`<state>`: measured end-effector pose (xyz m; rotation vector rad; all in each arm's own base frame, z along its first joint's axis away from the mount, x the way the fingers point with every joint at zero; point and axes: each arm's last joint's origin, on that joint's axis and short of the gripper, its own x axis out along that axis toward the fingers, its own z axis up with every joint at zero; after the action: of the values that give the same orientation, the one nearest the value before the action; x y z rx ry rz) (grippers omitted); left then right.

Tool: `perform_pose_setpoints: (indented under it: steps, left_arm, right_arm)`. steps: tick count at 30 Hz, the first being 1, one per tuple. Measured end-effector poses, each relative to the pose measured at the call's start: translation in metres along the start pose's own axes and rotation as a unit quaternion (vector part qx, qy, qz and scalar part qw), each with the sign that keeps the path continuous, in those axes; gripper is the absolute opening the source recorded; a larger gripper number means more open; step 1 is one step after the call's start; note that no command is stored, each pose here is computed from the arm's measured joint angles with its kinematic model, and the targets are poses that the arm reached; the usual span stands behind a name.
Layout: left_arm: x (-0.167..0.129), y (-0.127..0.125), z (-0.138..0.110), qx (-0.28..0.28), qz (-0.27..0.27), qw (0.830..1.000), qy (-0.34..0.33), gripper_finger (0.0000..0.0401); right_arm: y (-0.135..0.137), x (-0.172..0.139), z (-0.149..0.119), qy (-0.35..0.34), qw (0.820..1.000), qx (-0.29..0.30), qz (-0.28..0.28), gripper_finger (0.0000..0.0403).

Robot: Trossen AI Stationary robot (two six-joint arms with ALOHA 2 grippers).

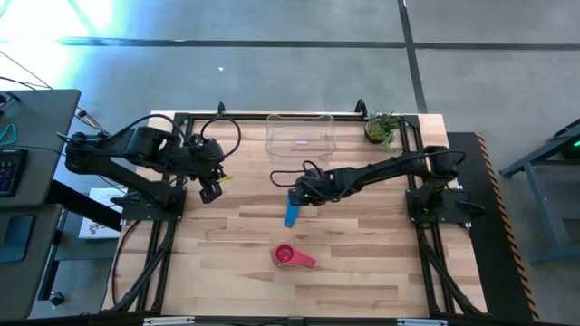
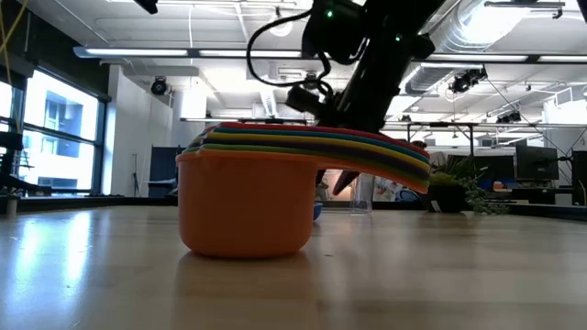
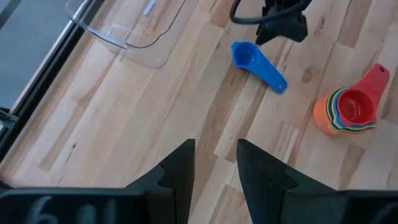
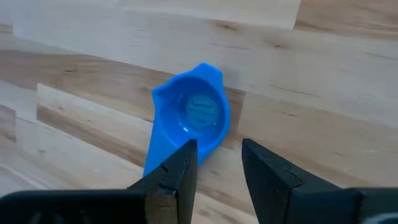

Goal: Nest measuring cups in basket
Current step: Stack the blue measuring cup in the pink measuring cup

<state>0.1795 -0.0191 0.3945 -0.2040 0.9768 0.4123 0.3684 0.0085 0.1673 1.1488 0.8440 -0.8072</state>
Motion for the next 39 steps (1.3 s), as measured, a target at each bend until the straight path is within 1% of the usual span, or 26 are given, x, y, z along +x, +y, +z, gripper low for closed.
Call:
perform_pose_setpoints:
  steps: [7, 14, 16, 21, 26, 36, 39]
  left_arm:
    - [0.000, 0.000, 0.000, 0.000, -0.001, 1.000, -0.001, 0.0111]
    - [0.000, 0.000, 0.001, -0.001, -0.002, 1.000, -0.003, 0.0111]
    - [0.000, 0.000, 0.001, -0.001, -0.002, 1.000, -0.003, 0.0111]
    - [0.000, 0.000, 0.001, -0.001, -0.002, 1.000, -0.003, 0.0111]
    - [0.000, 0.000, 0.001, -0.001, -0.002, 1.000, -0.003, 0.0111]
    - [0.000, 0.000, 0.001, 0.012, -0.002, 1.000, -0.003, 0.0111]
    - [0.000, 0.000, 0.001, 0.012, -0.002, 1.000, -0.003, 0.0111]
  right_arm:
    - [-0.001, 0.015, -0.001, -0.006, 1.000, 0.004, -0.002, 0.0119]
    - [-0.003, 0.027, 0.003, -0.011, 1.000, 0.010, -0.010, 0.0119]
    - [-0.002, 0.028, 0.004, -0.013, 1.000, 0.012, -0.002, 0.0119]
    - [-0.003, 0.028, 0.007, -0.023, 1.000, 0.014, -0.008, 0.0116]
    - [-0.006, 0.035, 0.007, -0.013, 1.000, 0.014, -0.016, 0.0087]
    - [-0.005, 0.039, 0.005, -0.009, 1.000, 0.005, -0.010, 0.0014]
    - [-0.005, 0.039, 0.005, -0.009, 1.000, 0.001, -0.010, 0.0006]
